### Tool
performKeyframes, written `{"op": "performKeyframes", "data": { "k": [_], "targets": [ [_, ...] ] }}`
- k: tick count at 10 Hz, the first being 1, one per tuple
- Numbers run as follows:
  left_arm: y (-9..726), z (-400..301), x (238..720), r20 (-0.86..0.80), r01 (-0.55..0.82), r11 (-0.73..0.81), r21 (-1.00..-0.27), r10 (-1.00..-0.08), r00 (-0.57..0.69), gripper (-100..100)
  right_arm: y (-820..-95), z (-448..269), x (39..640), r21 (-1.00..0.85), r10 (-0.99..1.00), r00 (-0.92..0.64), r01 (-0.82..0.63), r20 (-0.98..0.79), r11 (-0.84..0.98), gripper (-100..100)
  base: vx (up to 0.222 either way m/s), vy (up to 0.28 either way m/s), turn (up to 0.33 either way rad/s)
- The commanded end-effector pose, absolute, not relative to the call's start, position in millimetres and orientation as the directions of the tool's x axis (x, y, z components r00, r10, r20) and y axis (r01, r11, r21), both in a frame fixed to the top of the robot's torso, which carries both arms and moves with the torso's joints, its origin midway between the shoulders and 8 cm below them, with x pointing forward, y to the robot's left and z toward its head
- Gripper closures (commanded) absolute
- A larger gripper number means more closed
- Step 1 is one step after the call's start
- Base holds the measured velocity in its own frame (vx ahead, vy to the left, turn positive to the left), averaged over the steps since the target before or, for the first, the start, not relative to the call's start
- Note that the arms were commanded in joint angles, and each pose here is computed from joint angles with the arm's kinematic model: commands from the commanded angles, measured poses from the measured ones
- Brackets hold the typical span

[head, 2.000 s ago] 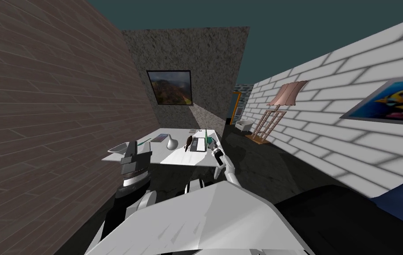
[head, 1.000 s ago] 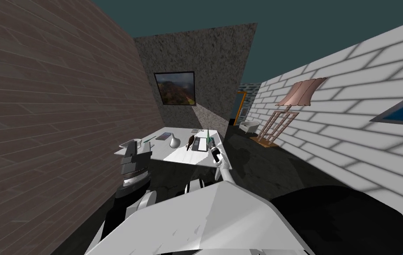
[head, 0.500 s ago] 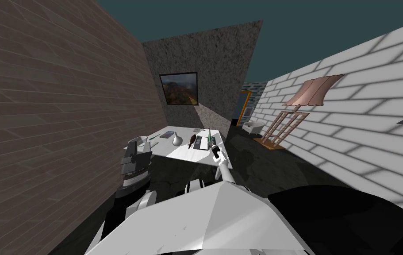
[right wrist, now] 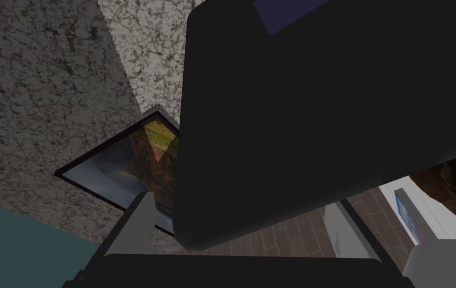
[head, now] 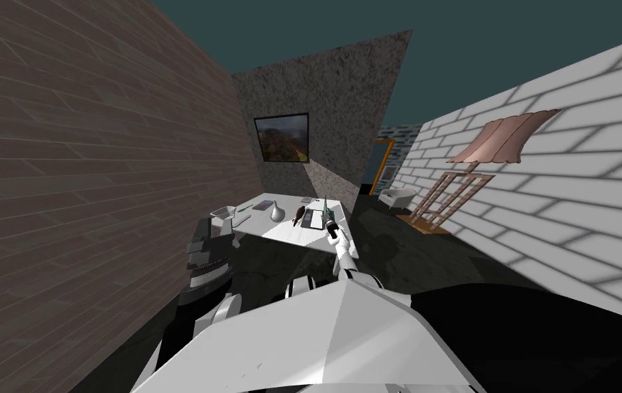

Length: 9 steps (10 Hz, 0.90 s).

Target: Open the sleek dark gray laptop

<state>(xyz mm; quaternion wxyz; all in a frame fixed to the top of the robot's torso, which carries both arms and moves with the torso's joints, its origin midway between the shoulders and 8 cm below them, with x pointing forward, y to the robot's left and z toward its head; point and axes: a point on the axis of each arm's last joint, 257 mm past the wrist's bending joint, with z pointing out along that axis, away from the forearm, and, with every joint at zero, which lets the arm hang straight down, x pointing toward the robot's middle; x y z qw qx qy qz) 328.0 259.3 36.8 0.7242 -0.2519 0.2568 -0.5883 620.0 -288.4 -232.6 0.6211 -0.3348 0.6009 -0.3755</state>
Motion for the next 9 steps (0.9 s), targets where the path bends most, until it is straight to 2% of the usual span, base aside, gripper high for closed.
{"op": "performKeyframes", "data": {
  "k": [1, 2, 9],
  "targets": [
    [259, 37, 328, -0.076, 0.723, 0.181, -0.667, -0.982, 0.176, 0, -290, -232, 626, -0.862, -0.864, -0.011, 0.068, -0.504, 0.502, -100, -0.029, -0.004, 0.032],
    [259, 37, 328, -0.076, 0.723, 0.181, -0.667, -0.981, 0.176, 0, -289, -235, 621, -0.865, -0.866, -0.008, 0.060, -0.499, 0.498, 100, 0.028, -0.002, -0.107],
    [259, 37, 328, -0.076, 0.723, 0.181, -0.667, -0.981, 0.176, 0, -265, -234, 589, -0.874, -0.874, 0.049, 0.037, -0.483, 0.484, 100, 0.059, 0.011, -0.092]
  ]
}}
